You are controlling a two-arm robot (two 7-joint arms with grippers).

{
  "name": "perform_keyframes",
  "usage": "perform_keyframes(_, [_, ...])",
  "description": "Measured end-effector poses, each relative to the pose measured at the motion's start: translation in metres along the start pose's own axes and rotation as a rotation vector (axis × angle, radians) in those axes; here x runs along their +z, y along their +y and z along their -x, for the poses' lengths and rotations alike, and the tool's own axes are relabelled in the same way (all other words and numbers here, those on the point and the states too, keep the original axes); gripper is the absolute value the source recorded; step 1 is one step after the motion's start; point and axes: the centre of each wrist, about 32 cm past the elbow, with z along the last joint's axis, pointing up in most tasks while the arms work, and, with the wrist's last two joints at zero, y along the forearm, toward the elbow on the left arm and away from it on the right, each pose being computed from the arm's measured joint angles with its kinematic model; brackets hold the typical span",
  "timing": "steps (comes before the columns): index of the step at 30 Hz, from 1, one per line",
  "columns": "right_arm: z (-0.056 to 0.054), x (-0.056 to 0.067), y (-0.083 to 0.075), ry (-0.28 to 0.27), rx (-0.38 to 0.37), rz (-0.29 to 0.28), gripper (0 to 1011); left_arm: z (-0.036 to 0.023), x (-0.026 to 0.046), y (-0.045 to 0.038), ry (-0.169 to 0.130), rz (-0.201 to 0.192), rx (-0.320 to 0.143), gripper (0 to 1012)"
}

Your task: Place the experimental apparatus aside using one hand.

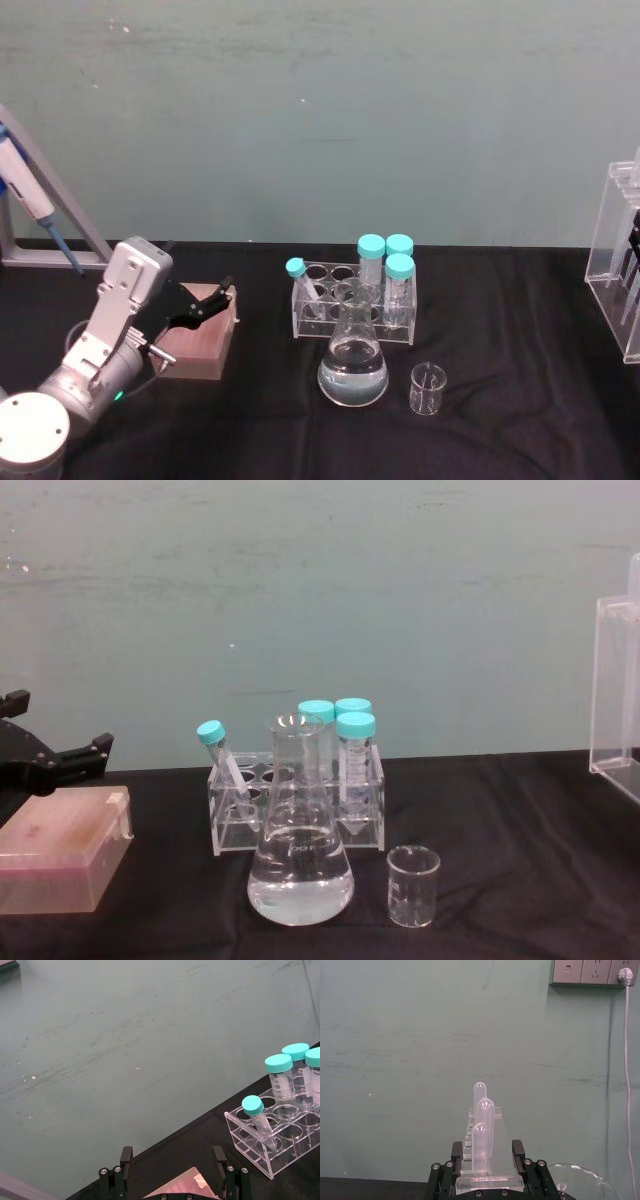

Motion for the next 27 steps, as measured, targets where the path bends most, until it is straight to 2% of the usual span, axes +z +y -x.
perform_keyframes(14, [-0.012, -0.005, 0.005, -0.003, -0.009, 0.004, 599, 0.0000, 0.0000, 0.0000, 0.000, 0.000, 0.000, 1000])
perform_keyframes(27, [-0.017, -0.008, 0.010, 0.001, -0.008, 0.007, 599, 0.0000, 0.0000, 0.0000, 0.000, 0.000, 0.000, 1000])
